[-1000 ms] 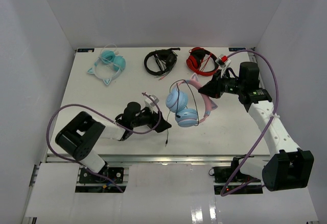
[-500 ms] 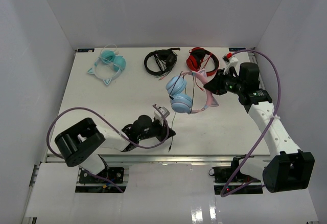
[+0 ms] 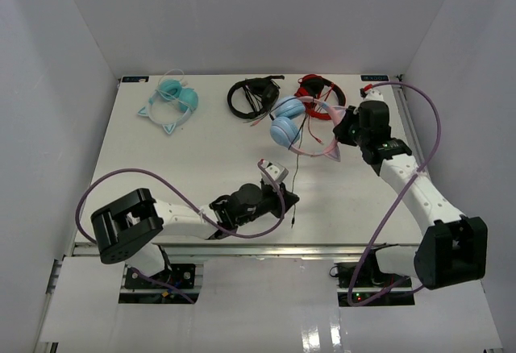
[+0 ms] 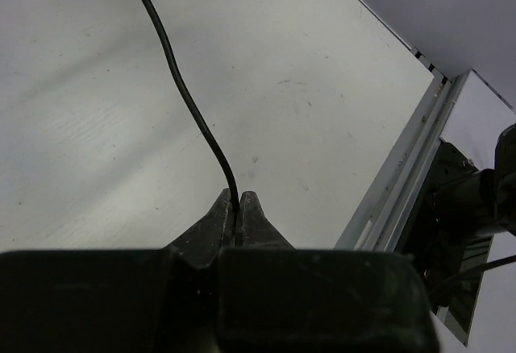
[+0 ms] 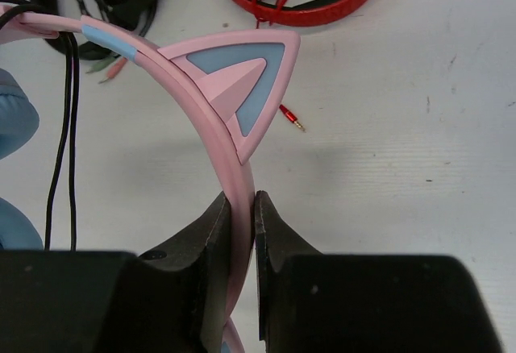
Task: Wrap the headphones
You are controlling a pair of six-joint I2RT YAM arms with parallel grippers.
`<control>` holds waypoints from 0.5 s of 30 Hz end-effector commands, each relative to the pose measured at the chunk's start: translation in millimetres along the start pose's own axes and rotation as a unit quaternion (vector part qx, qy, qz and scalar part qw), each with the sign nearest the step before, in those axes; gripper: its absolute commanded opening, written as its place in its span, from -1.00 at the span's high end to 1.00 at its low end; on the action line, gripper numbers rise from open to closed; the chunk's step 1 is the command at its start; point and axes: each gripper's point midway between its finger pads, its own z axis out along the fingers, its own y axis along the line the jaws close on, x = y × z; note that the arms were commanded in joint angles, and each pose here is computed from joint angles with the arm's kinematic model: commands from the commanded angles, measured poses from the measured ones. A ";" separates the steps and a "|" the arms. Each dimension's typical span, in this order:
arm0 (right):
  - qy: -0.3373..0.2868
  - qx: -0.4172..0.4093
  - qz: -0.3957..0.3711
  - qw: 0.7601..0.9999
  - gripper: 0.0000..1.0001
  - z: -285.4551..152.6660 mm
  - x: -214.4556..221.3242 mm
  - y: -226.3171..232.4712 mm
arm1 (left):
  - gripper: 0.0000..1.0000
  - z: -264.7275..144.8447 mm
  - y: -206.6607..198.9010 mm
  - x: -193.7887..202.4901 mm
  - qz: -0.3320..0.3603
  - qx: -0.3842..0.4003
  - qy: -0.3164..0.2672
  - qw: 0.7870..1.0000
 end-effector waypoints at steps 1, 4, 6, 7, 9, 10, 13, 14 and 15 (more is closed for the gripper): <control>-0.094 0.063 -0.025 0.993 0.85 20.4 -35.1 0.3 | 0.95 15.3 -0.2 -3.1 0.028 -0.026 0.023 0.999; -0.108 0.105 -0.095 0.984 0.85 33.8 -24.2 -11.7 | 0.96 21.9 1.2 -9.1 0.064 -0.045 0.054 0.995; -0.095 0.114 -0.139 0.979 0.85 40.8 -5.9 -17.9 | 0.96 19.4 5.4 -16.2 0.097 -0.065 0.079 0.990; -0.087 0.112 -0.154 0.978 0.85 43.7 0.6 -19.7 | 0.96 17.5 9.5 -19.9 0.119 -0.077 0.090 0.986; -0.066 0.107 -0.194 0.973 0.85 48.3 14.2 -23.3 | 0.95 13.0 18.4 -24.2 0.162 -0.097 0.114 0.975; -0.051 0.103 -0.206 0.972 0.85 51.5 22.6 -24.2 | 0.94 8.1 25.6 -21.2 0.184 -0.111 0.138 0.967; 0.006 0.047 -0.243 0.969 0.85 59.1 52.5 -13.9 | 0.88 4.5 44.6 -34.3 0.263 -0.153 0.167 0.938; 0.027 0.027 -0.260 0.965 0.85 60.9 63.8 -10.5 | 0.86 3.7 51.5 -37.1 0.293 -0.160 0.176 0.926; 0.044 0.013 -0.268 0.962 0.85 61.9 72.5 -7.3 | 0.84 4.3 57.3 -42.0 0.317 -0.170 0.178 0.916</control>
